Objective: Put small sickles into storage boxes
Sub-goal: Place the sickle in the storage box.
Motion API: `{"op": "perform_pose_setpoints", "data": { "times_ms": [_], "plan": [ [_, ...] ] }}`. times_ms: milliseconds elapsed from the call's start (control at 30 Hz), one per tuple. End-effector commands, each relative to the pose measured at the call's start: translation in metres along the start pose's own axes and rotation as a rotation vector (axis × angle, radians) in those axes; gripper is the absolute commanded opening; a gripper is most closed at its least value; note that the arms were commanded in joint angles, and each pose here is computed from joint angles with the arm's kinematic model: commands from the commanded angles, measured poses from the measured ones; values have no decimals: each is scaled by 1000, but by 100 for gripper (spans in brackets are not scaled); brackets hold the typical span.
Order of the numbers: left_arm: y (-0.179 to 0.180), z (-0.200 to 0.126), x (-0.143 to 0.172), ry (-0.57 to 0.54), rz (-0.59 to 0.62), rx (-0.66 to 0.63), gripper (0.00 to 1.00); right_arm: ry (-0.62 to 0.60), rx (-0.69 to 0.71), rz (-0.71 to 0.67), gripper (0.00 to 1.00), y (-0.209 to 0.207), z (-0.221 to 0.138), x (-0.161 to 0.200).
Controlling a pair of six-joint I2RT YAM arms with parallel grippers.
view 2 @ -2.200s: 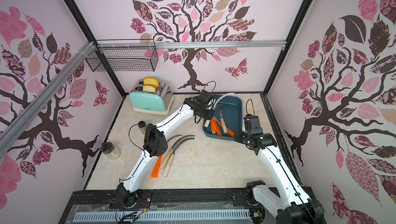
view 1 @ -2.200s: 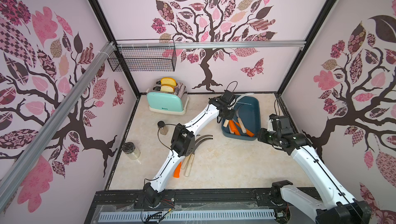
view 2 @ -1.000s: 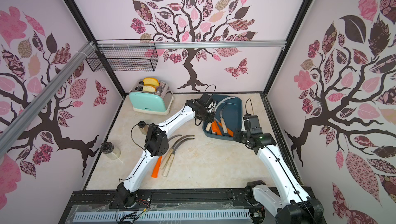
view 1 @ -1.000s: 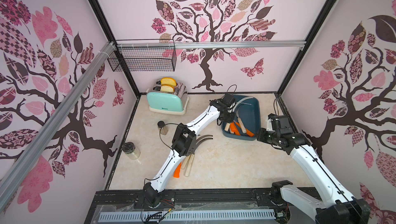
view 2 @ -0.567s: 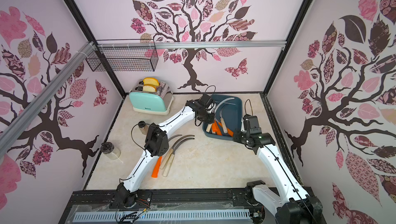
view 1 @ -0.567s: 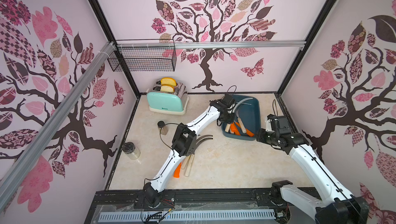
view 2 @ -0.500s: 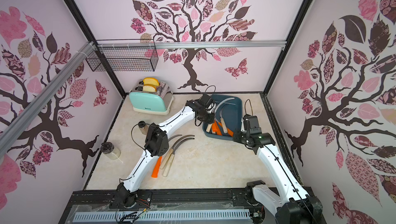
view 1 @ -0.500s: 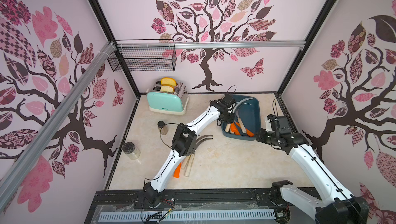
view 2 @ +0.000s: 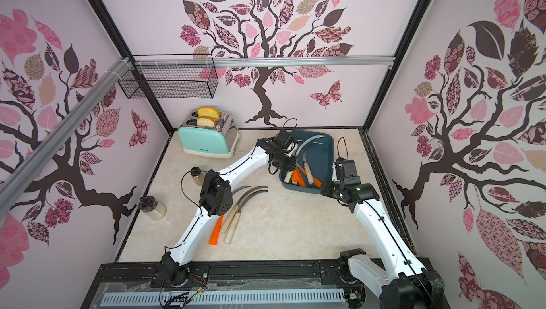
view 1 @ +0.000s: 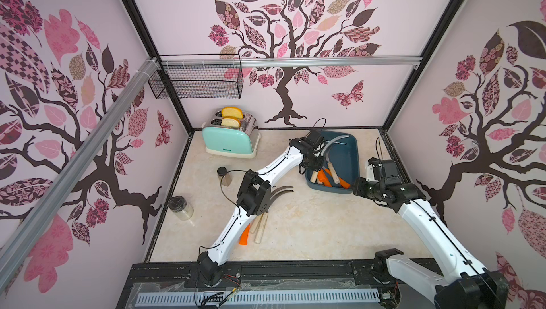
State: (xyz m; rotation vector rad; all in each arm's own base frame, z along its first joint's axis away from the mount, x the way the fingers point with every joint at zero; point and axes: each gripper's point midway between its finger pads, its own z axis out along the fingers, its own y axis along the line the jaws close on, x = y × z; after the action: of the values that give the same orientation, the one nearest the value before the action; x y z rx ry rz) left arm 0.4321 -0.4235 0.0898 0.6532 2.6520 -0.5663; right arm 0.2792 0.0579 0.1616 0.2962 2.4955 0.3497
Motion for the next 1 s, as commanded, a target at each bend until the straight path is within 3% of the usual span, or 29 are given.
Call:
{"op": "perform_pose_setpoints", "data": {
  "times_ms": [0,667,967],
  "plan": [
    [-1,15,6,16,6,10,18,14,2,-8,43,-1,2,4],
    [-1,17,9,26,-1,19,32,17,5,-10,43,-3,2,6],
    [-2,19,11,32,-6,24,32,20,4,-9,43,-3,3,7]
  ]
}}
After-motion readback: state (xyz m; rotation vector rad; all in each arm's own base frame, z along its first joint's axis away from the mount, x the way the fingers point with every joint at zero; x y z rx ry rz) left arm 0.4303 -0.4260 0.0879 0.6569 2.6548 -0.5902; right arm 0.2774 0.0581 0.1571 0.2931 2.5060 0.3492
